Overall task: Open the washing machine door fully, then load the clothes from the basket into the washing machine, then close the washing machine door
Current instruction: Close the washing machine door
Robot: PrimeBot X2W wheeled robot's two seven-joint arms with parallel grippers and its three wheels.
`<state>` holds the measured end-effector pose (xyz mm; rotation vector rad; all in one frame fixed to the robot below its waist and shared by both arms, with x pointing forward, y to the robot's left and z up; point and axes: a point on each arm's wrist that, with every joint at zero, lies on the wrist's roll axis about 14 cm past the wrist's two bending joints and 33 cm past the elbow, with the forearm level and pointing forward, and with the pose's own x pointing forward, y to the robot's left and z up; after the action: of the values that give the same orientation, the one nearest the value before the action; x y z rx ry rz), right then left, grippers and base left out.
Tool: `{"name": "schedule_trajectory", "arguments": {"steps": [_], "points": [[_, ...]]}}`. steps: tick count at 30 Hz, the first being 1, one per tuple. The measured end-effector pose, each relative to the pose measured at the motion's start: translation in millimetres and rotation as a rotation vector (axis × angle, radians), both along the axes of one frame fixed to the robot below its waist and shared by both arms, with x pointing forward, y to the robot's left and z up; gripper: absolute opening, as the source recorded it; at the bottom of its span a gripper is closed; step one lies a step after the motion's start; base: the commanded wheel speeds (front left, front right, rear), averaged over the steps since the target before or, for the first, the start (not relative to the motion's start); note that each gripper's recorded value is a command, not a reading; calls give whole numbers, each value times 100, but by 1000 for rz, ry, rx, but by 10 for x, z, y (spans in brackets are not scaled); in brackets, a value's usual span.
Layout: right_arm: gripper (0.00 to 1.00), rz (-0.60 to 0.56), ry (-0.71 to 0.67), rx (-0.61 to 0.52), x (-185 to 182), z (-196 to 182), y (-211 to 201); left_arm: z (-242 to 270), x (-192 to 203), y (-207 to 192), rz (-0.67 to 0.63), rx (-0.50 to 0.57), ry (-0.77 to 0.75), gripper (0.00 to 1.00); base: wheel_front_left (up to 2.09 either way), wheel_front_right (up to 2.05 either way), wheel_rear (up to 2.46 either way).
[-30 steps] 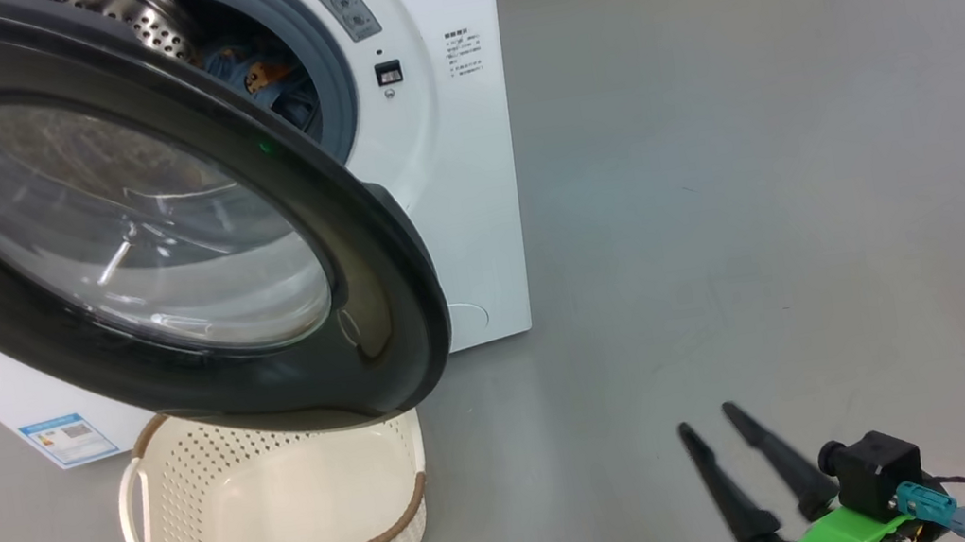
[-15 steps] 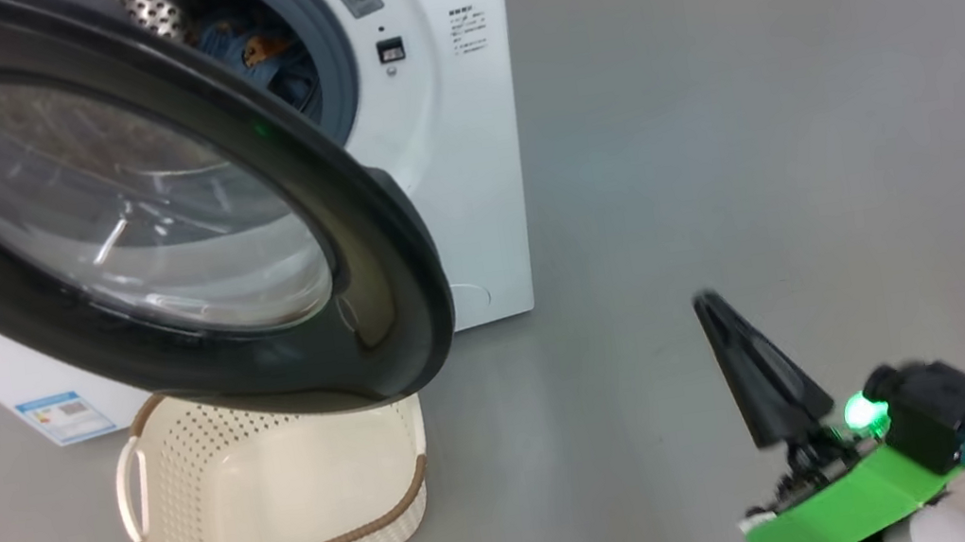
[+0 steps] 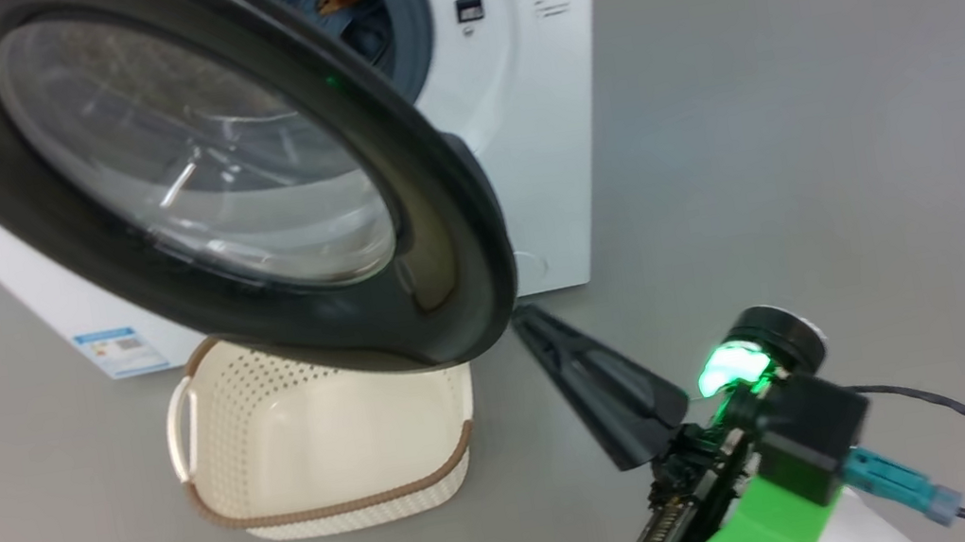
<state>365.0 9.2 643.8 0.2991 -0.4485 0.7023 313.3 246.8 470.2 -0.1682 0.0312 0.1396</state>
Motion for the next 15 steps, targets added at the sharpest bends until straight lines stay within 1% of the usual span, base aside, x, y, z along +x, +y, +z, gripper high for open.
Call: {"name": "schedule_trajectory", "arguments": {"steps": [3, 8, 15], "points": [[0, 64, 8, -37, 4, -87, 185, -6, -26, 27, 12, -4, 3, 100, 0, 0, 0], [0, 154, 52, -94, 53, -323, 472, 74, 43, 58, 27, -9, -25, 100, 0, 0, 0], [0, 259, 151, -171, 152, -775, 812, 75, 112, 72, 36, -24, -24, 100, 0, 0, 0]]}}
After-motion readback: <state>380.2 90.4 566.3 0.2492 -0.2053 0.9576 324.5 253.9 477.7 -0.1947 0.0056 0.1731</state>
